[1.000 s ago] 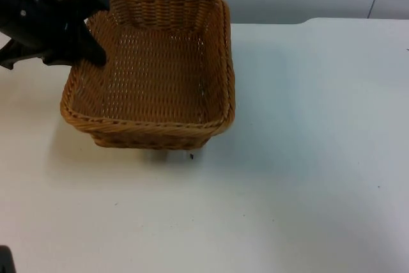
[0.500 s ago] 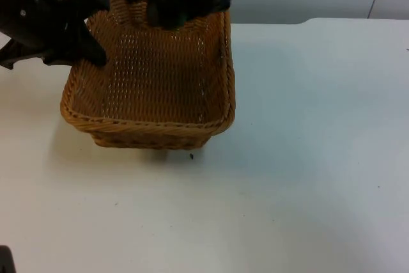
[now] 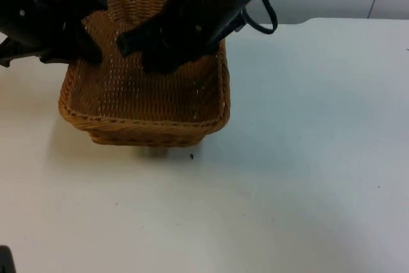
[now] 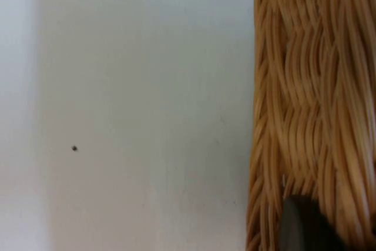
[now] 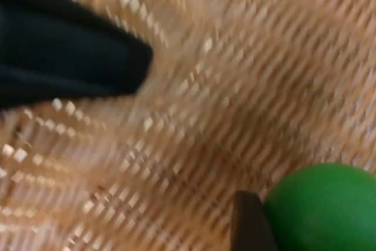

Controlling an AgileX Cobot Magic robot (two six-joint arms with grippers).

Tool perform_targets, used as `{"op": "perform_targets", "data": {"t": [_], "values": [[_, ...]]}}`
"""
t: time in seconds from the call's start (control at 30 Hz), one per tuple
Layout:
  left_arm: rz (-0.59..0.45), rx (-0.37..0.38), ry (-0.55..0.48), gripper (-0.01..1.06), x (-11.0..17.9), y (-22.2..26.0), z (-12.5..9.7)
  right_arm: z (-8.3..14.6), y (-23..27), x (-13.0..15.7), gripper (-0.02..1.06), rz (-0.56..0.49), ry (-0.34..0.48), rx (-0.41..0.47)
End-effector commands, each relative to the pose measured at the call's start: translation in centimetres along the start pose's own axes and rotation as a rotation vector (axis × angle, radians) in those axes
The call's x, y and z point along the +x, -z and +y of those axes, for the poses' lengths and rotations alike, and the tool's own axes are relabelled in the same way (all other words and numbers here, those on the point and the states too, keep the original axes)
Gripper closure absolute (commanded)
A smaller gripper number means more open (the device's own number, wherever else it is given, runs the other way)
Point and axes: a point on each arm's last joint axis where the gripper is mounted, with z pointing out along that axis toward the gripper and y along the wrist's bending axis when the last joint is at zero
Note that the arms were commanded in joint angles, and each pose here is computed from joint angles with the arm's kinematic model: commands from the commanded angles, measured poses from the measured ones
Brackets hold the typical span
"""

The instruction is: Pick up the basket with the left hand and place the ball into the basket with the right hand.

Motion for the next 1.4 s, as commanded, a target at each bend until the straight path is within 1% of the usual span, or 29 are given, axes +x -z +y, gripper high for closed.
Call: {"op": "perform_targets", "data": {"t": [0.0, 0.1, 0.17, 0.2, 0.23, 0.27, 0.33, 0.37, 0.4, 0.43, 0.7, 0.77, 0.83, 0.87, 0.9, 0.93, 0.97, 1.0, 1.03, 1.07, 1.1, 1.13, 1.17, 1.2, 1.3, 1.33, 1.37], "values": [[-0.031, 0.011, 0.02, 1.05, -0.4, 0.6, -0.5, 0.4, 0.0, -0.2, 1.05, -0.015, 0.019, -0.003], [-0.031, 0.011, 0.02, 1.05, -0.4, 0.6, -0.5, 0.3, -0.1, -0.2, 1.04, -0.023, 0.029, 0.0], [-0.031, 0.011, 0.02, 1.05, -0.4, 0.6, -0.5, 0.3, -0.1, -0.3, 0.98, -0.028, 0.044, 0.008], [-0.031, 0.011, 0.02, 1.05, -0.4, 0.6, -0.5, 0.3, -0.1, -0.3, 0.98, -0.028, 0.044, 0.008], [-0.031, 0.011, 0.02, 1.05, -0.4, 0.6, -0.5, 0.3, -0.1, -0.3, 0.91, -0.032, 0.049, 0.008], [-0.031, 0.011, 0.02, 1.05, -0.4, 0.6, -0.5, 0.3, -0.1, -0.4, 0.73, -0.04, 0.051, 0.008], [-0.031, 0.011, 0.02, 1.05, -0.4, 0.6, -0.5, 0.3, -0.1, -0.5, 0.47, -0.053, 0.041, 0.005], [-0.031, 0.011, 0.02, 1.05, -0.4, 0.6, -0.5, 0.3, -0.1, -0.5, 0.47, -0.053, 0.041, 0.005], [-0.031, 0.011, 0.02, 1.05, -0.4, 0.6, -0.5, 0.3, -0.1, -0.6, 0.4, -0.059, 0.03, 0.004], [-0.031, 0.011, 0.02, 1.05, -0.4, 0.6, -0.5, 0.3, -0.1, -0.6, 0.37, -0.059, 0.03, 0.004], [-0.031, 0.011, 0.02, 1.05, -0.4, 0.6, -0.5, 0.3, 0.1, -0.6, 0.38, -0.052, 0.03, 0.005], [-0.031, 0.011, 0.02, 1.05, -0.4, 0.6, -0.5, 0.0, 1.0, -1.0, 0.41, -0.052, 0.034, 0.013], [-0.033, 0.01, 0.02, 1.05, -0.4, 0.6, -0.5, -0.3, 2.6, -1.6, 0.43, -0.058, 0.059, 0.033], [-0.033, 0.01, 0.02, 1.05, -0.4, 0.6, -0.5, -0.3, 2.6, -1.6, 0.43, -0.058, 0.059, 0.033], [-0.033, 0.01, 0.02, 1.05, -0.4, 0.6, -0.5, -0.9, 3.8, -2.1, 0.48, -0.061, 0.079, 0.059], [-0.033, 0.01, 0.02, 1.05, -0.4, 0.6, -0.5, -1.4, 5.2, -2.6, 0.56, -0.063, 0.109, 0.089], [-0.036, 0.007, 0.02, 1.05, -0.5, 0.6, -0.5, -2.2, 7.3, -3.2, 0.72, -0.065, 0.158, 0.139], [-0.036, 0.007, 0.02, 1.05, -0.5, 0.6, -0.5, -2.2, 7.3, -3.2, 0.72, -0.065, 0.158, 0.139], [-0.038, 0.006, 0.02, 1.05, -0.5, 0.6, -0.4, -2.8, 9.0, -3.6, 0.87, -0.072, 0.189, 0.182], [-0.043, 0.002, 0.02, 1.05, -0.5, 0.6, -0.4, -3.2, 10.4, -4.0, 0.99, -0.082, 0.209, 0.213], [-0.043, 0.002, 0.02, 1.05, -0.5, 0.6, -0.4, -3.8, 12.4, -4.5, 1.05, -0.101, 0.233, 0.259], [-0.043, 0.002, 0.02, 1.05, -0.5, 0.6, -0.4, -4.2, 13.9, -4.9, 1.05, -0.116, 0.237, 0.283], [-0.043, 0.002, 0.02, 1.05, -0.5, 0.6, -0.4, -4.2, 13.9, -4.9, 1.05, -0.116, 0.237, 0.283], [-0.045, 0.0, 0.02, 1.05, -0.5, 0.6, -0.4, -4.8, 15.6, -5.2, 1.05, -0.136, 0.231, 0.307], [-0.045, 0.0, 0.02, 1.05, -0.5, 0.6, -0.4, -6.3, 20.3, -5.5, 1.05, -0.175, 0.157, 0.366], [-0.045, 0.0, 0.02, 1.05, -0.5, 0.6, -0.4, -6.3, 20.3, -5.5, 1.05, -0.175, 0.157, 0.366], [-0.045, 0.0, 0.02, 1.05, -0.5, 0.6, -0.4, -7.0, 22.0, -5.5, 1.05, -0.187, 0.135, 0.39]]}}
